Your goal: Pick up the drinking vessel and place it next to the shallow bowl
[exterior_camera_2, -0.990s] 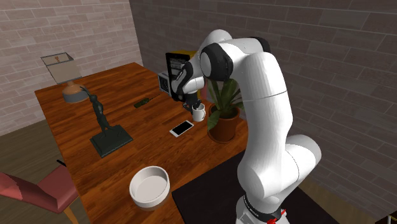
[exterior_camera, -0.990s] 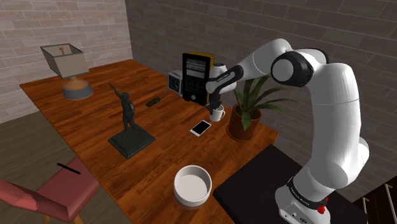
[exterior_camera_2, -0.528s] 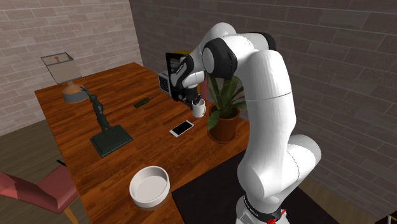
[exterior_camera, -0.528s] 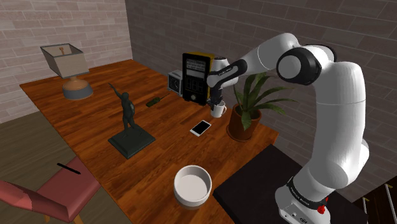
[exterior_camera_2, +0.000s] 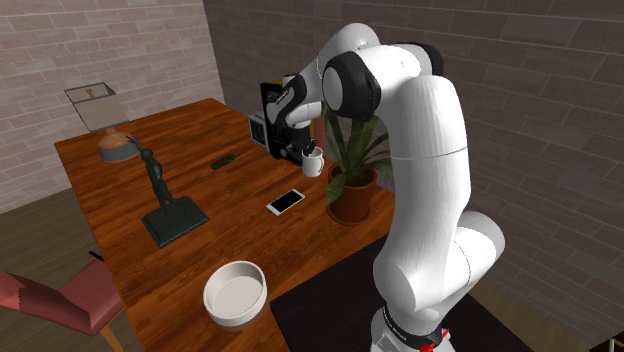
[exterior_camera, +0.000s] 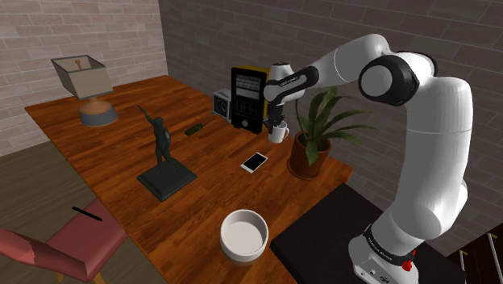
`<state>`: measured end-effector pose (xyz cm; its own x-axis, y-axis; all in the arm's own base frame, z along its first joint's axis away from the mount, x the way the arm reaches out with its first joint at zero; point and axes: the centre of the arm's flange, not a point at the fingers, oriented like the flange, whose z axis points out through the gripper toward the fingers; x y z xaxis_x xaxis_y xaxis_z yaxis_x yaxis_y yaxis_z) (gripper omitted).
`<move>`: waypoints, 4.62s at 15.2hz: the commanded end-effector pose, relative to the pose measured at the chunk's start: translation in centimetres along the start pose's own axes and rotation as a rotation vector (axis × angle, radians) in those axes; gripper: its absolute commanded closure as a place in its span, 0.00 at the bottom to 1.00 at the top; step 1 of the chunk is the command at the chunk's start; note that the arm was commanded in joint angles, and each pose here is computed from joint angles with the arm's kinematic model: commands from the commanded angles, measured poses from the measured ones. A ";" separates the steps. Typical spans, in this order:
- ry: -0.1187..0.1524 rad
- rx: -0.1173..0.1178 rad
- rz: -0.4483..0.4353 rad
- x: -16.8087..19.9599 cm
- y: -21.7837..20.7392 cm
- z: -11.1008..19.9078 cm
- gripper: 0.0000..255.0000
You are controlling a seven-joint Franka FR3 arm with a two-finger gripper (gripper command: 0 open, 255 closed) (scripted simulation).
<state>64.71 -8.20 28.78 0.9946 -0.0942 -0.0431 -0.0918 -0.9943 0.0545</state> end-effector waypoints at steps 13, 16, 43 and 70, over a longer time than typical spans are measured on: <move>0.000 0.000 0.000 -1.2 -2.2 -6.3 1.00; 0.000 0.000 0.000 -2.7 -5.8 -6.5 1.00; 0.000 0.000 0.000 -16.0 -38.9 -7.8 1.00; 0.000 0.000 0.000 -17.1 -43.7 4.1 1.00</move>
<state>51.53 36.64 23.64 0.9946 -0.0940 -0.0439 -0.0916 -0.9943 0.0551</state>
